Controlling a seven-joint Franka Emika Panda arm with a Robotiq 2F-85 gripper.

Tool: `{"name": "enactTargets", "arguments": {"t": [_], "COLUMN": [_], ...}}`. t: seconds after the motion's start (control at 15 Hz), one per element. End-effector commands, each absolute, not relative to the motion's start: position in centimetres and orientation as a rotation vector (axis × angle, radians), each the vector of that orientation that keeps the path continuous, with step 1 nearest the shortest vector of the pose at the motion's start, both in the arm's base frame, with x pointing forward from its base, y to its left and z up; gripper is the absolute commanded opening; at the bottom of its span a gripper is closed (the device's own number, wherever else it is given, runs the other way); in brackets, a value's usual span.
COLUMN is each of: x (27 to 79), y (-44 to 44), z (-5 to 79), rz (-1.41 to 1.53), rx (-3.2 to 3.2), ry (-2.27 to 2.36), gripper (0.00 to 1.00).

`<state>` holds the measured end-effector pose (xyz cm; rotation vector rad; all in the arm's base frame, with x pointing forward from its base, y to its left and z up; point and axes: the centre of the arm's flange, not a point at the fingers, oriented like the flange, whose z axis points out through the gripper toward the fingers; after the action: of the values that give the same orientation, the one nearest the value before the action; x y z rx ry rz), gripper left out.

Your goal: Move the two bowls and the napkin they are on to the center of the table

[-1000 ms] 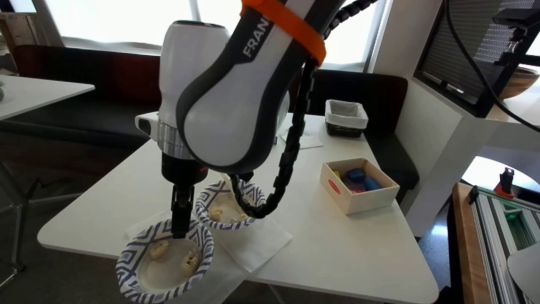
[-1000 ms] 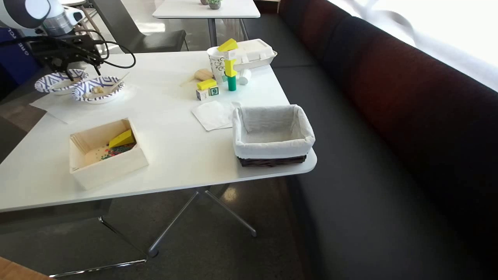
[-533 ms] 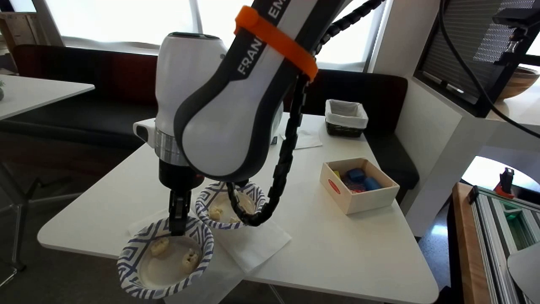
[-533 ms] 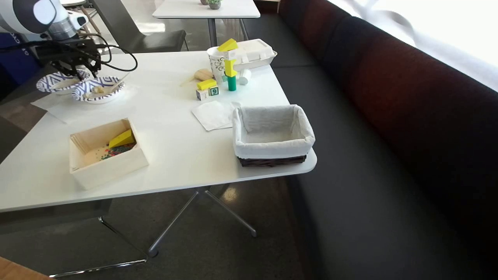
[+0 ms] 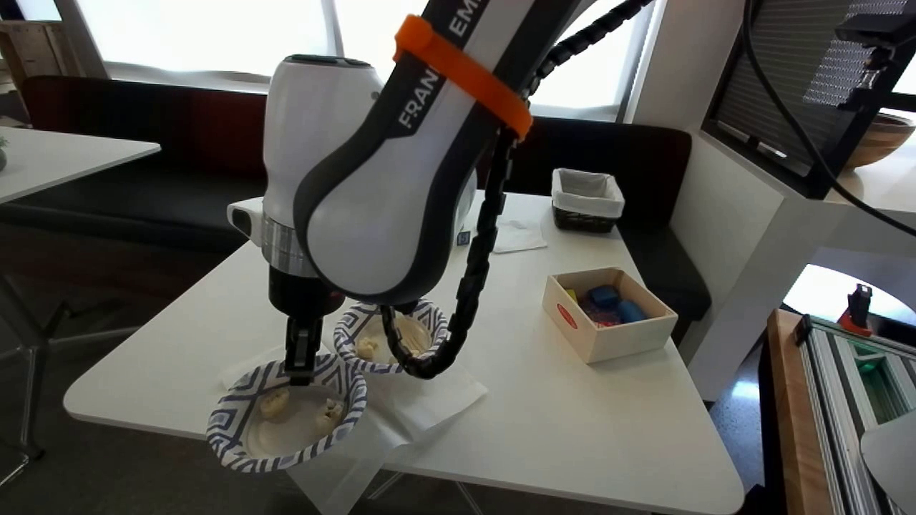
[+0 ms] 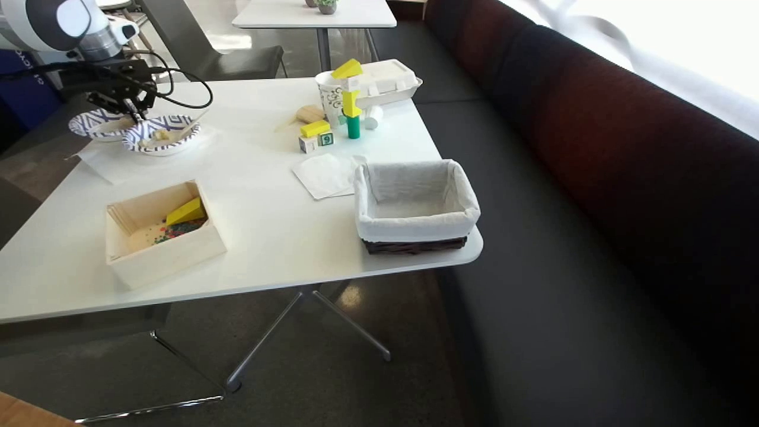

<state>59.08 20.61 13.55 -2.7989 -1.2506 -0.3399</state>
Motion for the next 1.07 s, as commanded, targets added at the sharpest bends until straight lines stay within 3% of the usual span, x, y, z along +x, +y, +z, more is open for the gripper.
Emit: {"name": "enactTargets", "arguments": {"t": [0.0,0.07,1.0], "x": [59.7,59.9,63.0], "y": [19.1,18.5,4.4], "z": [11.9,11.8,12.1], "rz": [-0.319,-0.318,-0.323], "rx": [-2.851,-2.865,-3.172], "ry": [-1.214,-1.2,-0.554], "gripper": [0.05,0.0,0.01]}}
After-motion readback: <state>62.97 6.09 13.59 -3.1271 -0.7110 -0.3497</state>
